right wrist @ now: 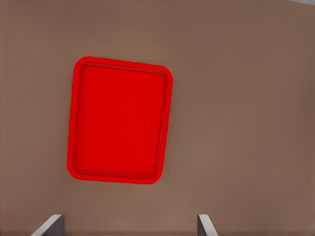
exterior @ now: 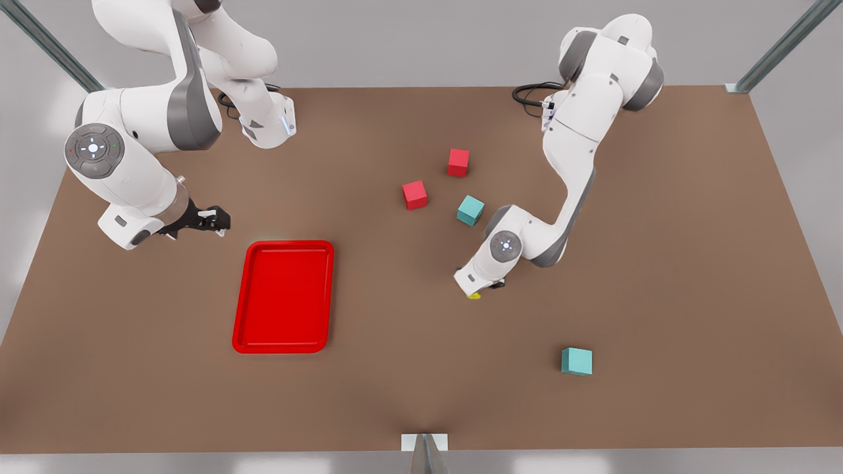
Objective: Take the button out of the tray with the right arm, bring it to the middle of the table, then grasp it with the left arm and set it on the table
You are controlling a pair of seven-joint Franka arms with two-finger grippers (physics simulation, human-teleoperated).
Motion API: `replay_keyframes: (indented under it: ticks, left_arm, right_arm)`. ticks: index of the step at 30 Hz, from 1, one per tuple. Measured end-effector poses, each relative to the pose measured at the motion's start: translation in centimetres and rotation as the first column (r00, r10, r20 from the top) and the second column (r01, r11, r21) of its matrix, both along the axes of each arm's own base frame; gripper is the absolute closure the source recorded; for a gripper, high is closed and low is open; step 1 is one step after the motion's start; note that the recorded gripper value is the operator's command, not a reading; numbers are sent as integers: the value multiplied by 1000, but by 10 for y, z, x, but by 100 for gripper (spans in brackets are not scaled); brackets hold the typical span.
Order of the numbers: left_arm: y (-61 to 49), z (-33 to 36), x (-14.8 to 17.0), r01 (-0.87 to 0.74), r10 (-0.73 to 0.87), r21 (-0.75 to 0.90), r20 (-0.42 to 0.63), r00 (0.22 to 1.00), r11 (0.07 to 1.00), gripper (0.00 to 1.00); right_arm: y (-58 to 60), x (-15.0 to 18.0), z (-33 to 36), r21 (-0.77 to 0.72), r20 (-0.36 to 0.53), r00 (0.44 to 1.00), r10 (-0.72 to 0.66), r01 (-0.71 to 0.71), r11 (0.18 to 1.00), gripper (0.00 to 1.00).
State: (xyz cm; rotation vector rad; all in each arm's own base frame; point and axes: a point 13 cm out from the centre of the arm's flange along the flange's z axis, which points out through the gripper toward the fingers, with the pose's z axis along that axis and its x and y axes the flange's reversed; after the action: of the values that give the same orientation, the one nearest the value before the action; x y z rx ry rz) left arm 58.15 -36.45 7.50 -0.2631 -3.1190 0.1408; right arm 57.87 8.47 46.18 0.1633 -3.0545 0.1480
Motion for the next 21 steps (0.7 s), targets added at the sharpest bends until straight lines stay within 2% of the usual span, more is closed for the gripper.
replay_keyframes:
  ticks: [5, 8, 11, 16, 19, 21]
  left_arm:
    - [4, 75, 63, -120, 119, 5, 105, 987, 993, 57]
    - [2, 96, 70, -179, 153, 119, 200, 968, 977, 57]
    - [9, 109, 66, -263, 143, 313, 357, 923, 913, 57]
    - [36, 97, 45, -540, 144, 477, 642, 753, 694, 57]
    - [49, 76, 25, -696, 121, 454, 784, 608, 556, 57]
    - [58, 78, 17, -789, 118, 375, 867, 485, 487, 57]
  right_arm:
    - [0, 0, 0, 0, 0, 1000, 1, -1, 1000, 0]
    - [0, 0, 0, 0, -1, 1000, 1, -1, 1000, 0]
    - [0, 0, -1, 0, -1, 1000, 2, -2, 1000, 0]
    - [0, 0, -1, 0, -2, 1000, 2, -2, 1000, 0]
    - [0, 0, -1, 0, -1, 1000, 2, -2, 1000, 0]
    - [0, 0, -1, 0, -1, 1000, 3, -3, 1000, 0]
